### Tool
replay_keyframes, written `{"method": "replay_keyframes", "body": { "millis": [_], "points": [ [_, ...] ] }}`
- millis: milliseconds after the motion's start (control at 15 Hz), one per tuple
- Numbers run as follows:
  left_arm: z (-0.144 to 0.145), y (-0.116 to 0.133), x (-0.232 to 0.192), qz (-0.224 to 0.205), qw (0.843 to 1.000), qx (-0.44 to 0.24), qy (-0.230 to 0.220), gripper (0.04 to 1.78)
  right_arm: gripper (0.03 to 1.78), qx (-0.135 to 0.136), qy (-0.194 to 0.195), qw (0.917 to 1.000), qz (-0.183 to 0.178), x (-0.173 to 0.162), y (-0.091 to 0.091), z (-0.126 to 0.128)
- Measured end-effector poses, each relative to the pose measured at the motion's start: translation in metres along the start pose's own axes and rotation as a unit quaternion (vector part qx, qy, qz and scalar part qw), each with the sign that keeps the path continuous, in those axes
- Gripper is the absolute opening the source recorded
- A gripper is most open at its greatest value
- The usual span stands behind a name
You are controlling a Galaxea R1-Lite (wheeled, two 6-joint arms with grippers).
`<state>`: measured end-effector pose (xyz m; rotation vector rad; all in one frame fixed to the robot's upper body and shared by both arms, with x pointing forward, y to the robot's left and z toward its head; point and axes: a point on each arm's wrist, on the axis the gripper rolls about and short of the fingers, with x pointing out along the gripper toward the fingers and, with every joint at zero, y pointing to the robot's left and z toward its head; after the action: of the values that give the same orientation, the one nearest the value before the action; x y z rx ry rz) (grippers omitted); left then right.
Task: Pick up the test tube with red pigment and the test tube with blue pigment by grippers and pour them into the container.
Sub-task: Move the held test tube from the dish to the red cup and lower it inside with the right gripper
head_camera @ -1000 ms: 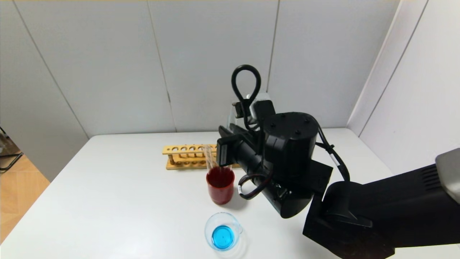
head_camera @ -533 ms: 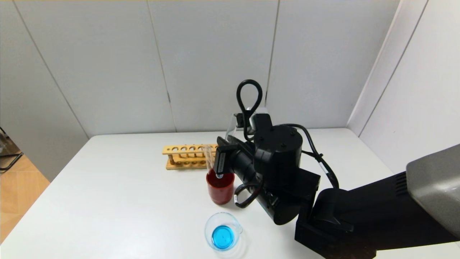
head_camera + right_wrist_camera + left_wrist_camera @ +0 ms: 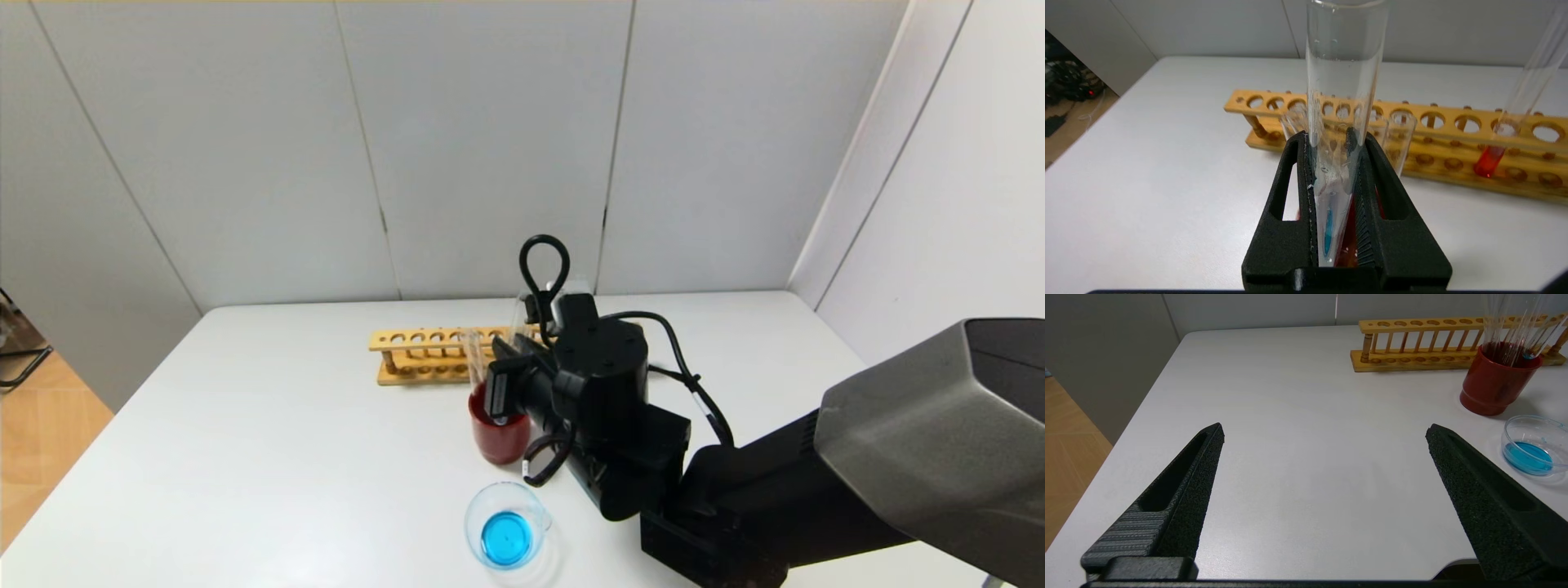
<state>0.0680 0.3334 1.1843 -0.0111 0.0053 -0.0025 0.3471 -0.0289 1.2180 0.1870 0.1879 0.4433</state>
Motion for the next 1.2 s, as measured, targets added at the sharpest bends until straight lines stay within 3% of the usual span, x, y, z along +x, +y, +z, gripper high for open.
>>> {"method": "replay_keyframes", "body": {
  "millis": [1000, 1200],
  "points": [
    [0.000, 0.000, 0.000, 0.000, 1.000, 0.000, 0.000, 1.75, 0.35, -0.006, 0.019, 0.9997, -0.014, 0.015, -0.013, -0.039],
    [0.000, 0.000, 0.000, 0.000, 1.000, 0.000, 0.000, 1.75, 0.46, -0.008, 0.024, 0.9996, -0.014, 0.015, -0.013, -0.043]
  ]
}}
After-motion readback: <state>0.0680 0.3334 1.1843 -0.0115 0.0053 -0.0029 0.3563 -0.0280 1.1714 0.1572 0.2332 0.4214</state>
